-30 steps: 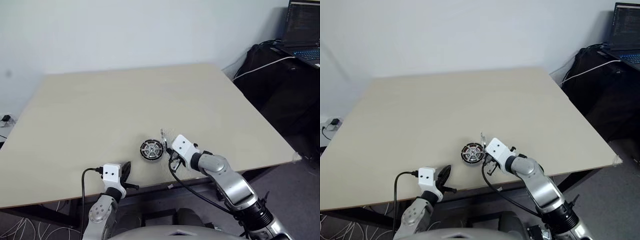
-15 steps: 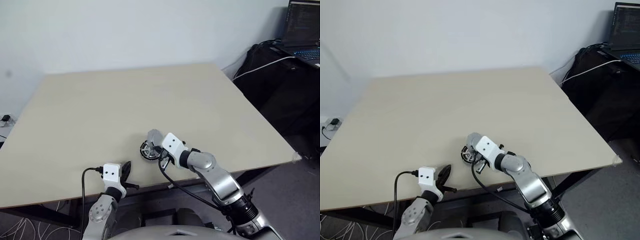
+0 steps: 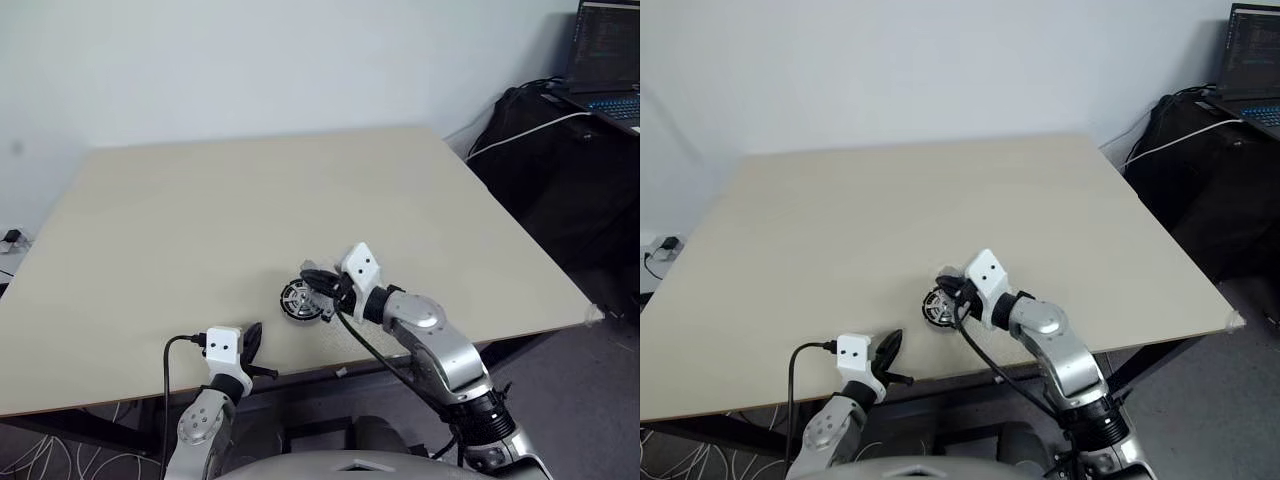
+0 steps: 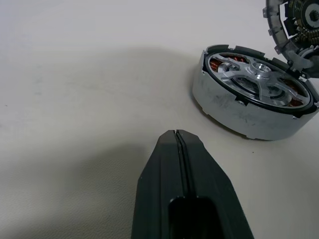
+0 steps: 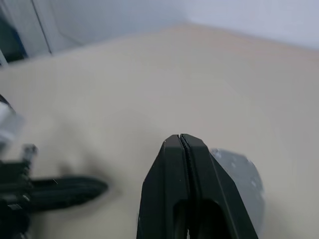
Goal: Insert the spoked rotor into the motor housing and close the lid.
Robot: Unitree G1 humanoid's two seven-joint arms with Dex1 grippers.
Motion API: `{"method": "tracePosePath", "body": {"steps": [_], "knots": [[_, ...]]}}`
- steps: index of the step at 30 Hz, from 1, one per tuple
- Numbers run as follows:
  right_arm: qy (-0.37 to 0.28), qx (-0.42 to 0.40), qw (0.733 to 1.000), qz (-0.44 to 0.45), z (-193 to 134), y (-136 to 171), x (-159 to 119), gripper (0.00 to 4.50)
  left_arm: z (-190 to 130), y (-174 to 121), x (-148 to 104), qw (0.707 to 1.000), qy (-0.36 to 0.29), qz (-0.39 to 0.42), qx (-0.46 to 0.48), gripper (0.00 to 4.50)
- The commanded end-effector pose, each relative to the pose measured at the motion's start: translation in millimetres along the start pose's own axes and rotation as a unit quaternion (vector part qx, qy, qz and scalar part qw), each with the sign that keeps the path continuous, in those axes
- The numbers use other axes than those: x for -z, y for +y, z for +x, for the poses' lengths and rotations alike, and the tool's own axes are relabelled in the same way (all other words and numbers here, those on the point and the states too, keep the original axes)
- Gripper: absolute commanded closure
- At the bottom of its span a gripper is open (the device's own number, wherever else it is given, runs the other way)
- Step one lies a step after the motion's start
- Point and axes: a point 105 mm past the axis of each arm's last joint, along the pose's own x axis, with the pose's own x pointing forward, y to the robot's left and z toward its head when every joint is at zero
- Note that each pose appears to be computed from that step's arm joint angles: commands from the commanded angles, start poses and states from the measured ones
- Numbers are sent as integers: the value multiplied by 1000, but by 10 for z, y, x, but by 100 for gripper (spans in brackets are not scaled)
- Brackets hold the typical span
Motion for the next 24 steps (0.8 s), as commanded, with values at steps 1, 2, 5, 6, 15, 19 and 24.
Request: {"method": "tracePosePath", "body": {"steps": [1, 2, 5, 6, 15, 19, 24], "knots": [[-33, 46, 998, 0, -30, -146, -158, 446, 23, -21, -178, 999, -31, 4, 9, 450], [-23, 67, 997, 1, -30, -207, -112, 446, 23, -20, -177, 999, -31, 4, 9, 450], [5, 102, 995, 10, -20, -311, 19, 446, 21, -18, -177, 999, -31, 3, 8, 450], [14, 105, 994, 15, -13, -324, 61, 446, 20, -17, -177, 999, -32, 3, 7, 450], [55, 95, 994, 25, 54, -314, 269, 446, 15, -6, -183, 999, -33, 2, 3, 450], [67, 79, 994, 37, 110, -251, 349, 446, 16, -3, -185, 999, -33, 1, 3, 450], [95, 57, 993, 41, 207, -154, 510, 446, 16, -5, -186, 999, -33, 1, 4, 450]]}}
